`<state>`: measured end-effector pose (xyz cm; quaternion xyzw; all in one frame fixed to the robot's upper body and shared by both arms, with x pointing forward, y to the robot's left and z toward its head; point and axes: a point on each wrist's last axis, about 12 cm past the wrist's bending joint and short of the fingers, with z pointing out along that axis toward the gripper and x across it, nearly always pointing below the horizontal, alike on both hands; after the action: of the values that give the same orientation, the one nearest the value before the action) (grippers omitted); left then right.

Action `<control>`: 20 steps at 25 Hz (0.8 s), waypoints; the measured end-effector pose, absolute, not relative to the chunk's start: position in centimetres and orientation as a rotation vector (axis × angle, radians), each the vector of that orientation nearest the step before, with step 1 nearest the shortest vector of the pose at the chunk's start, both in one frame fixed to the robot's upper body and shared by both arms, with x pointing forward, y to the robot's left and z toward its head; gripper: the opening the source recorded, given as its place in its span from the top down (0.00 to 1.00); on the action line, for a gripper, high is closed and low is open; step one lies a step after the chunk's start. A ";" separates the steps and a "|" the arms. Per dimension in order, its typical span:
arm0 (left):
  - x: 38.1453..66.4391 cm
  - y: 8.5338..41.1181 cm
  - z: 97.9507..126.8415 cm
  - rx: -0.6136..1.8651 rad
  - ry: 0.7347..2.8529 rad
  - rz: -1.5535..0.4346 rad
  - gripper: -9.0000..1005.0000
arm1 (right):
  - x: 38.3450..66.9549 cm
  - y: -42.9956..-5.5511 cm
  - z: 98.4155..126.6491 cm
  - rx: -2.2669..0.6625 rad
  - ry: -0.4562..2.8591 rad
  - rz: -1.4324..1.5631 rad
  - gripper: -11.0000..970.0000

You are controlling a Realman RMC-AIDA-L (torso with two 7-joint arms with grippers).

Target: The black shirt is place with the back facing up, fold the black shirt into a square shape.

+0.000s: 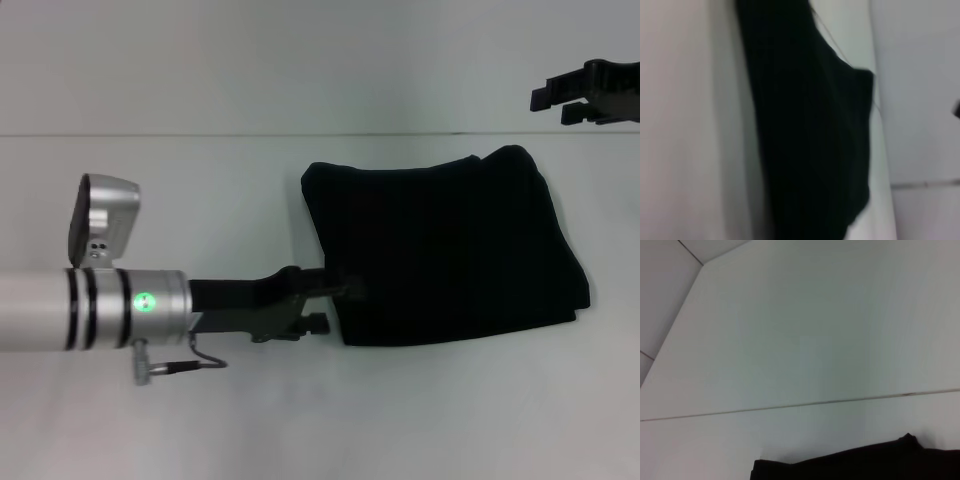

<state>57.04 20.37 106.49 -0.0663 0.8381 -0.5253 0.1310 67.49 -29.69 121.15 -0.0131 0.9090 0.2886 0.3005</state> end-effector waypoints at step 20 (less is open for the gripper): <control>58.7 17.0 105.2 -0.237 2.496 -1.372 0.15 | 67.5 -29.6 121.1 -0.029 2.407 0.772 0.42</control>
<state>58.74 16.97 105.23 -0.0823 0.8645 -0.4753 0.1414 67.52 -29.57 121.05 -0.0109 0.9078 0.2911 0.3018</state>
